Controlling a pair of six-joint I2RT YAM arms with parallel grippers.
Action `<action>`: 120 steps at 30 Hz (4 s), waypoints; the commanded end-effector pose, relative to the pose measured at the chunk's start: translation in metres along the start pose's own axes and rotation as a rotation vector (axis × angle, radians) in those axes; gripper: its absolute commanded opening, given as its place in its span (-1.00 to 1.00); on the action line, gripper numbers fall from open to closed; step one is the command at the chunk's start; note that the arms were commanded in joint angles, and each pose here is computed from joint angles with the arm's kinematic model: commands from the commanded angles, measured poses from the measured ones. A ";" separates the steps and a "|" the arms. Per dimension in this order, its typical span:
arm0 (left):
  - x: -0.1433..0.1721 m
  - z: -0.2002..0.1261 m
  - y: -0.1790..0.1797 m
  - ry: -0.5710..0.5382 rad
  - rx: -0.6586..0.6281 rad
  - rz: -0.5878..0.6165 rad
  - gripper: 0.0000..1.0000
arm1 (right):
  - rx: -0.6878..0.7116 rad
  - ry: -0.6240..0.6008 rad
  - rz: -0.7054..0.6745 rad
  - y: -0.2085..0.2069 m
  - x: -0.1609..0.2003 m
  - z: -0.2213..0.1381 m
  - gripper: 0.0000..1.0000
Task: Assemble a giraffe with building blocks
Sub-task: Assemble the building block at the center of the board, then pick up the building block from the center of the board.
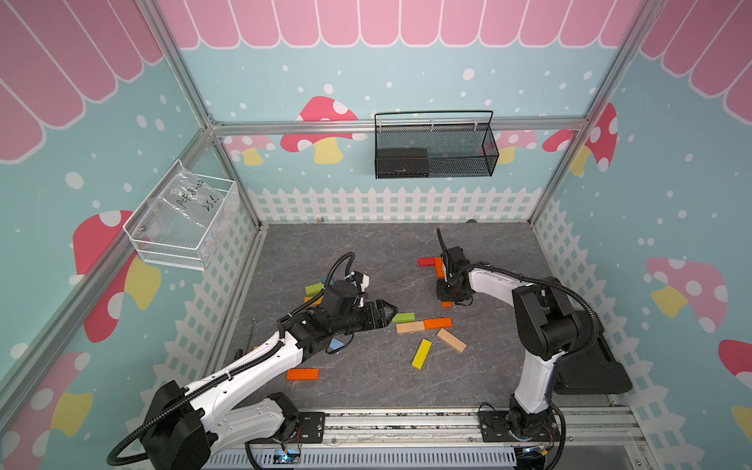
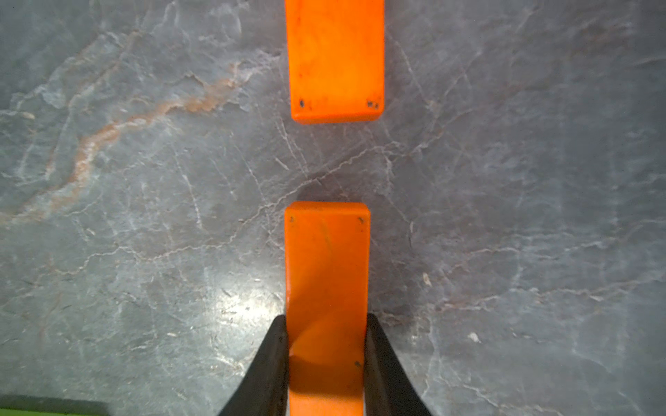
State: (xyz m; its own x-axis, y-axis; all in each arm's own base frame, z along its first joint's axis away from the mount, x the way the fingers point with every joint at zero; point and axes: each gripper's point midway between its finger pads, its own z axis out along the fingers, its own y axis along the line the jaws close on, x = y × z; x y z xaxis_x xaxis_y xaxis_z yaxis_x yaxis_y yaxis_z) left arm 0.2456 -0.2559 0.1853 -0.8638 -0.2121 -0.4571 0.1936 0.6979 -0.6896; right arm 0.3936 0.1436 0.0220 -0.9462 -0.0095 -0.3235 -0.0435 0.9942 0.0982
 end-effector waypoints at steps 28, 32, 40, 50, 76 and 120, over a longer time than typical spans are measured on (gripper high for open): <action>-0.003 -0.004 -0.003 -0.016 0.001 0.020 0.63 | 0.049 0.023 0.007 -0.010 -0.009 0.020 -0.35; -0.003 -0.004 -0.003 -0.017 -0.002 0.020 0.63 | 0.047 0.024 0.005 -0.010 -0.010 0.020 -0.29; -0.003 -0.003 -0.002 -0.017 -0.002 0.020 0.63 | 0.046 0.023 0.005 -0.010 -0.012 0.020 -0.20; -0.003 -0.003 -0.001 -0.016 -0.004 0.021 0.63 | 0.033 -0.006 -0.005 -0.005 -0.024 0.006 0.23; -0.020 -0.022 0.000 -0.060 -0.029 0.030 0.65 | -0.105 -0.295 -0.515 0.052 -0.023 -0.122 0.20; -0.018 -0.028 0.006 -0.060 -0.039 0.036 0.64 | -0.118 0.030 -1.194 0.053 0.095 -0.032 0.06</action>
State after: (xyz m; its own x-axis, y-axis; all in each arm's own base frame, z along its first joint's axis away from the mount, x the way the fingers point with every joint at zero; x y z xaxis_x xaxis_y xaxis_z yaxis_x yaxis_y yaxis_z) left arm 0.2494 -0.2343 0.2051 -0.8338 -0.2258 -0.5037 0.2033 0.7227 -0.6605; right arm 0.2852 0.1917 0.0278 -0.2844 -0.9273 -0.2432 -0.9301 0.3284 -0.1647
